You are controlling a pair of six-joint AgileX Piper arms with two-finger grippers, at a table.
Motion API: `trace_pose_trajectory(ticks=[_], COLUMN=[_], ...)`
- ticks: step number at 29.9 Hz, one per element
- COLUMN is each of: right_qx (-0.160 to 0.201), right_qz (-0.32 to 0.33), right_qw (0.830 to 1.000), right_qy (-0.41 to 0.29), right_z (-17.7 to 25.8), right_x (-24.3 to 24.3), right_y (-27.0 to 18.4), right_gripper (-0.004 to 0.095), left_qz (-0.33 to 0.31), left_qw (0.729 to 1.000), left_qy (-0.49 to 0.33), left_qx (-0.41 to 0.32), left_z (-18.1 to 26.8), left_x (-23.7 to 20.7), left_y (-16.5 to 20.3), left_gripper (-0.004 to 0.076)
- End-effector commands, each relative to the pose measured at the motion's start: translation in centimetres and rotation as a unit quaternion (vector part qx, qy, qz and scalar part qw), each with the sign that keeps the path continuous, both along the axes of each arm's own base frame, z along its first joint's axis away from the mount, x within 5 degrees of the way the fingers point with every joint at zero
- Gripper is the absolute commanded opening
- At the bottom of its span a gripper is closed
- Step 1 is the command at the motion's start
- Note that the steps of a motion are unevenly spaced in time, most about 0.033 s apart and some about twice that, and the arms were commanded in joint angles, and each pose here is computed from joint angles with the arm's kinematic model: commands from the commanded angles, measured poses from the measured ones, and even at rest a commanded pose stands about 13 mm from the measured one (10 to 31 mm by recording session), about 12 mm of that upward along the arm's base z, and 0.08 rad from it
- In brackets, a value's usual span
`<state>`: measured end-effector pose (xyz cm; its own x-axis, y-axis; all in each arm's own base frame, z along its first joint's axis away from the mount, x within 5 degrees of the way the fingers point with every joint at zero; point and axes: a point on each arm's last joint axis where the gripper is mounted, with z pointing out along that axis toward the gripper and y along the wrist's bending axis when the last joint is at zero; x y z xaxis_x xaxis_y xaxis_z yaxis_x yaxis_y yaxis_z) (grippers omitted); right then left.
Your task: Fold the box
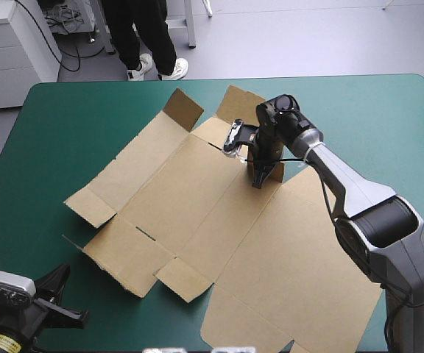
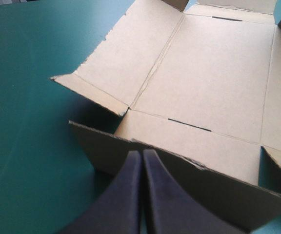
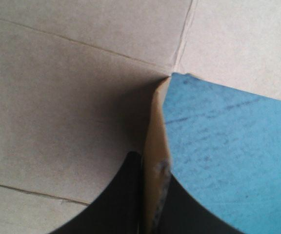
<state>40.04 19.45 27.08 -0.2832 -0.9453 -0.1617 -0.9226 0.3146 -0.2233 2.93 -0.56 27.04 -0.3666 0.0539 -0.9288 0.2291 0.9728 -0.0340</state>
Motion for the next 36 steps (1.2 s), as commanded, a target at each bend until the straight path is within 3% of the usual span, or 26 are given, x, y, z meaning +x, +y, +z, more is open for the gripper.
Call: trace_pose_trajectory(ticks=[1,7,14,18,36], right_qx=[-0.010,-0.023,-0.003,-0.032,-0.057], right_qz=[0.076,0.155,0.177,0.178,0.182], right_qw=[0.996,0.984,0.975,0.970,0.973], right_qy=[-0.043,-0.083,-0.135,-0.163,-0.131], right_z=[3.5,3.7,4.2,4.3,0.4], right_x=[-1.5,-2.5,-2.6,-2.0,-0.7], right_y=[0.9,3.7,5.5,5.2,5.9], right_gripper=[-0.0018,-0.0018,-0.0018,-0.0018,-0.0015], left_qz=[-0.001,-0.001,-0.001,-0.001,-0.001], left_qw=[0.999,0.999,0.999,0.999,0.999], left_qy=[-0.038,-0.038,-0.038,-0.038,-0.038], left_qx=[-0.015,-0.015,-0.015,-0.015,-0.015], left_z=[1.3,1.3,1.3,1.3,1.3], left_x=[0.2,0.2,0.2,0.2,0.2], left_y=[-0.1,-0.1,-0.1,-0.1,-0.1], left_gripper=[-0.0008,-0.0008,-0.0008,-0.0008,-0.0008])
